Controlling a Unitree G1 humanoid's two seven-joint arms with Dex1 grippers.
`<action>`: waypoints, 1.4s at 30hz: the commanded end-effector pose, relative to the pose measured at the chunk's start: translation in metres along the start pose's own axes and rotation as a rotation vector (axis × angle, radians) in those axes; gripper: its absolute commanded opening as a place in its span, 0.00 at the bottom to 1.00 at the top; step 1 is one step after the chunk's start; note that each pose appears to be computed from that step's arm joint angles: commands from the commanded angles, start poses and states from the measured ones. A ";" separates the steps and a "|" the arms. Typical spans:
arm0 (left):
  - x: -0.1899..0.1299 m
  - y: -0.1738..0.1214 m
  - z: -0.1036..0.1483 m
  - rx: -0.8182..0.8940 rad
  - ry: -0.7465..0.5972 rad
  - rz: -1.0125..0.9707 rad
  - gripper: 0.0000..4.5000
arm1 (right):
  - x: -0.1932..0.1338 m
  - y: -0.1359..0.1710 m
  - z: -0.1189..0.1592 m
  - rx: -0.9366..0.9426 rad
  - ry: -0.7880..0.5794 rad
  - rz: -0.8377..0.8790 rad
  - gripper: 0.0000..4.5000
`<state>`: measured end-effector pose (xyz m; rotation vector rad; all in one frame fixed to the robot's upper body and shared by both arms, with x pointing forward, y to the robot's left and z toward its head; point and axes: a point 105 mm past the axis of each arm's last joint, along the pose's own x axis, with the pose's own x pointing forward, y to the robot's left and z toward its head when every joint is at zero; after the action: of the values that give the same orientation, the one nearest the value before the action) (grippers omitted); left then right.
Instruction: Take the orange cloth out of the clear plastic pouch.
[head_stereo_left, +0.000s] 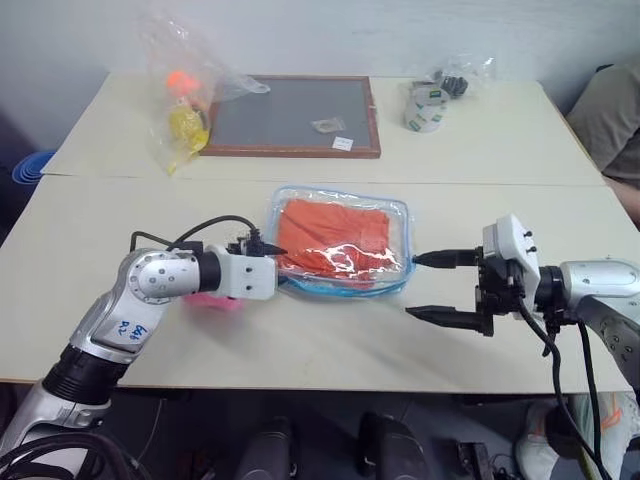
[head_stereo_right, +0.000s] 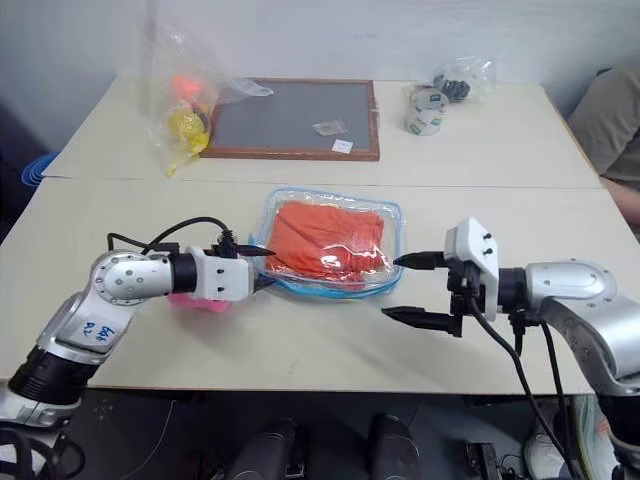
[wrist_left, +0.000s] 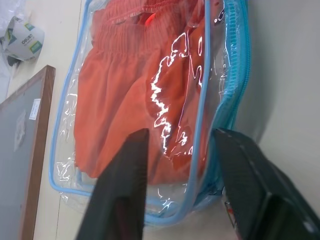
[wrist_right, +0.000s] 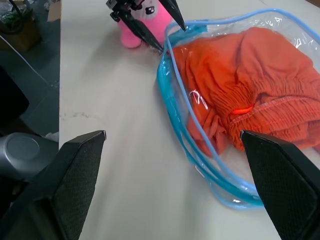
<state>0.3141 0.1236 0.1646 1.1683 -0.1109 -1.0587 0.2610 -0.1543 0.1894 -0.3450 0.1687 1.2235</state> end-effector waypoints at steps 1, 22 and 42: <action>-0.002 0.003 0.005 0.005 -0.018 0.027 0.17 | -0.002 0.002 0.012 -0.059 -0.026 0.001 1.00; -0.002 0.021 0.037 -0.516 -0.208 0.196 0.00 | 0.052 -0.003 0.001 -0.236 -0.015 -0.104 0.06; 0.005 0.026 0.053 -0.527 -0.241 0.195 0.00 | 0.099 -0.039 -0.005 -0.739 0.094 -0.390 0.65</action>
<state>0.3094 0.0911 0.1923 0.5286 -0.0526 -0.9598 0.3312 -0.0869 0.1485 -0.9985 -0.2036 0.8574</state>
